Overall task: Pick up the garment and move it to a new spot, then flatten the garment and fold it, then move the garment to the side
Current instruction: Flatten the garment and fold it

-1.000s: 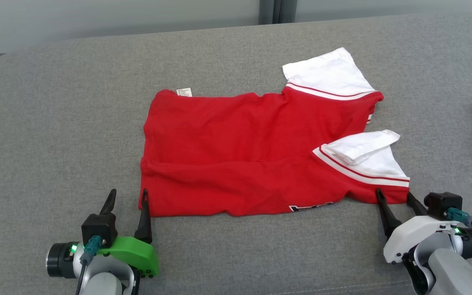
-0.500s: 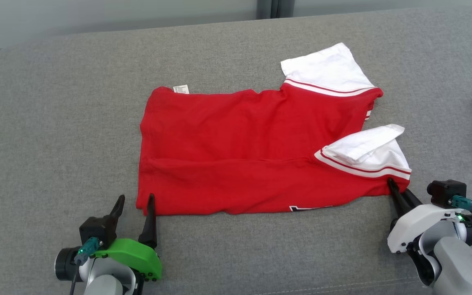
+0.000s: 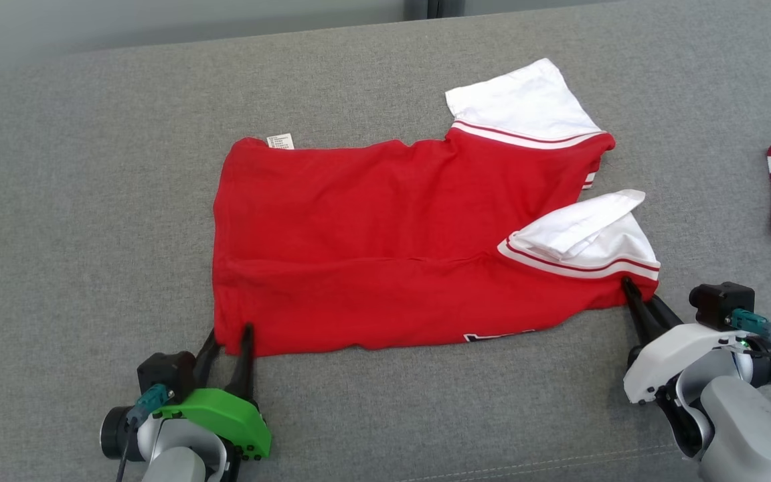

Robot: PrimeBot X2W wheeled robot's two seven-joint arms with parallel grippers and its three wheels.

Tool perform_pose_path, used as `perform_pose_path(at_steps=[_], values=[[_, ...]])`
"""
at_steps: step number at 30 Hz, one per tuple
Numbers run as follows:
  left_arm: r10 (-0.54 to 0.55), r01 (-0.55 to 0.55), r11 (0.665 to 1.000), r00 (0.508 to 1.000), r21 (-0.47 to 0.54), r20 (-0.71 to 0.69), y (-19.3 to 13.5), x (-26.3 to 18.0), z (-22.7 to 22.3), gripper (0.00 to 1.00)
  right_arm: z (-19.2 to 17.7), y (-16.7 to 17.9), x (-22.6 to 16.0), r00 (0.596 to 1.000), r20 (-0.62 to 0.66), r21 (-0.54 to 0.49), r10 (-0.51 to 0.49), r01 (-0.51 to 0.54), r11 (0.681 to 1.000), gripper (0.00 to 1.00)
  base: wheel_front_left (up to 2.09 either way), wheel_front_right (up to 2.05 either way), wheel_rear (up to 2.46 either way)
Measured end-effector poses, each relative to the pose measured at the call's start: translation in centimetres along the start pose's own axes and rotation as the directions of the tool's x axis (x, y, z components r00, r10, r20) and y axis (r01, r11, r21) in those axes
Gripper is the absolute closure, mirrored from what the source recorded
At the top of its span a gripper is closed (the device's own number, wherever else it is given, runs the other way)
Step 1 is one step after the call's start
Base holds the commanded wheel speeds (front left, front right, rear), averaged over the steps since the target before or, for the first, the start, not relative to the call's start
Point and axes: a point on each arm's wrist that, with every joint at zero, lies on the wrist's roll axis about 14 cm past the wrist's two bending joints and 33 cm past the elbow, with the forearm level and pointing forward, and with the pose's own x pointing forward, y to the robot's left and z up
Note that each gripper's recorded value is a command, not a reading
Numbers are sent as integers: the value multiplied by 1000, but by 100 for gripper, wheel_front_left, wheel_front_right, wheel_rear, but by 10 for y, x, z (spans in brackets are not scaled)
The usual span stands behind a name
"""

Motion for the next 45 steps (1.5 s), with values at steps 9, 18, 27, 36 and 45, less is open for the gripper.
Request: perform_pose_path(at_steps=[9,18,27,36,45], values=[[2,-2,1000,1000,-22,-10,1,0,-2,100,2,1,-1,1000,3,3,1,-1,1000,100,0,0,0],[33,-33,999,999,-16,-9,9,-21,-5,100,0,-11,-21,999,-1,14,-39,39,999,100,0,0,0],[55,-56,998,998,3,21,11,-56,-6,100,10,-21,-58,996,51,26,-72,70,997,100,0,0,0],[66,-66,998,998,14,6,13,-70,-16,100,5,-23,-76,994,61,43,-87,84,996,100,0,0,0],[78,-76,997,996,25,-49,17,-73,-32,0,-15,-31,-80,993,2,64,-121,120,991,0,0,0,0]])
